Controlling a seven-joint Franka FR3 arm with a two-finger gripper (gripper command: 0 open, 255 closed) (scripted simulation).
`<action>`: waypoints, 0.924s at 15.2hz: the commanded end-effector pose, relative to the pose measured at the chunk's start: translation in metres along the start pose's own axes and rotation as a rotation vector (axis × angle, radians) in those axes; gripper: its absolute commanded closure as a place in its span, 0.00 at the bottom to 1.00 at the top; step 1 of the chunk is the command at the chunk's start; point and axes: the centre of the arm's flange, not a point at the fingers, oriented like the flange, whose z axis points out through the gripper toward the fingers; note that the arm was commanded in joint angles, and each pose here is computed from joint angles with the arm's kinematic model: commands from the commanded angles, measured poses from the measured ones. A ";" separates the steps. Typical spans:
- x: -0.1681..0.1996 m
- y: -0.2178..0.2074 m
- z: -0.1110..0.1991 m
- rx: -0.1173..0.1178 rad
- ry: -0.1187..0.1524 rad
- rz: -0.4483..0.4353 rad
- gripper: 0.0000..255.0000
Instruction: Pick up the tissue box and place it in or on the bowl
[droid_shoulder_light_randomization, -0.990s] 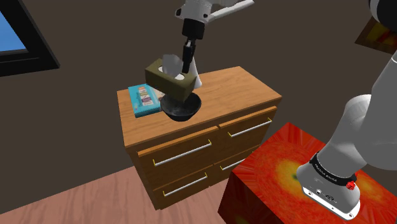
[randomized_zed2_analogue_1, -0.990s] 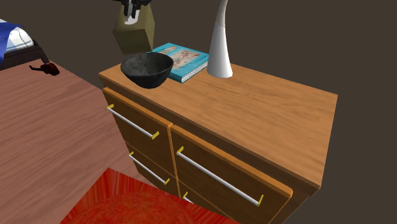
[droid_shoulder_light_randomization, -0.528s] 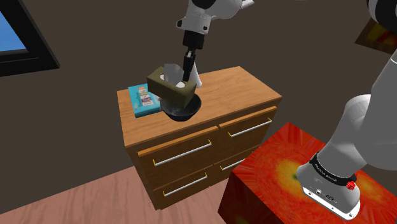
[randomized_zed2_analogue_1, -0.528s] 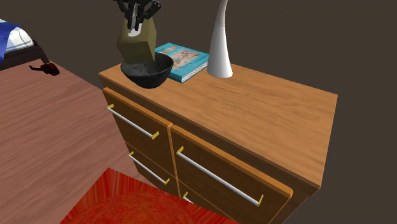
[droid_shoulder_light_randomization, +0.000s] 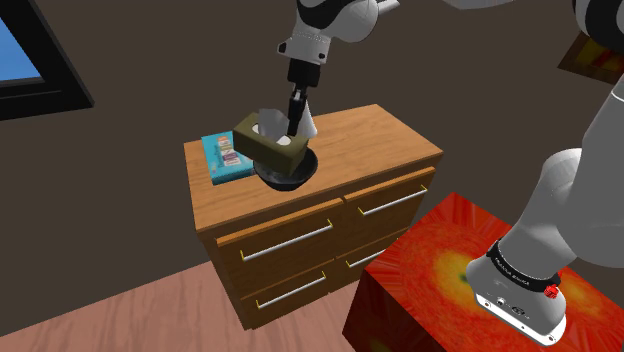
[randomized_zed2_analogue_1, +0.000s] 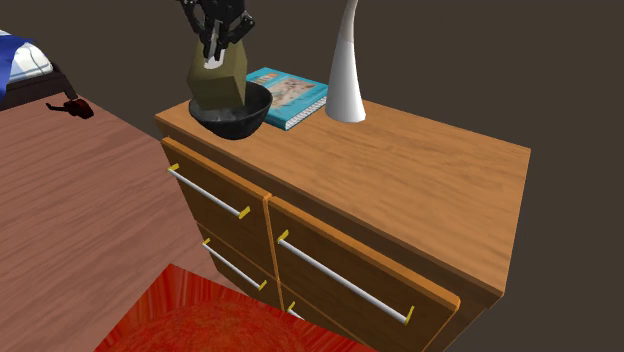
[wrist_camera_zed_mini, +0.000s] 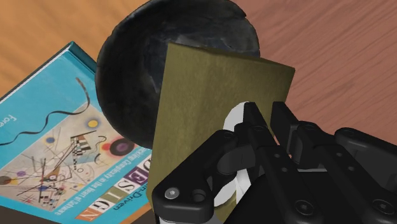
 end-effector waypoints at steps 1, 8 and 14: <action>0.000 0.000 0.000 0.000 0.000 0.000 1.00; 0.000 0.000 0.000 0.000 0.000 0.000 0.00; 0.000 0.000 -0.050 0.000 0.000 0.000 0.00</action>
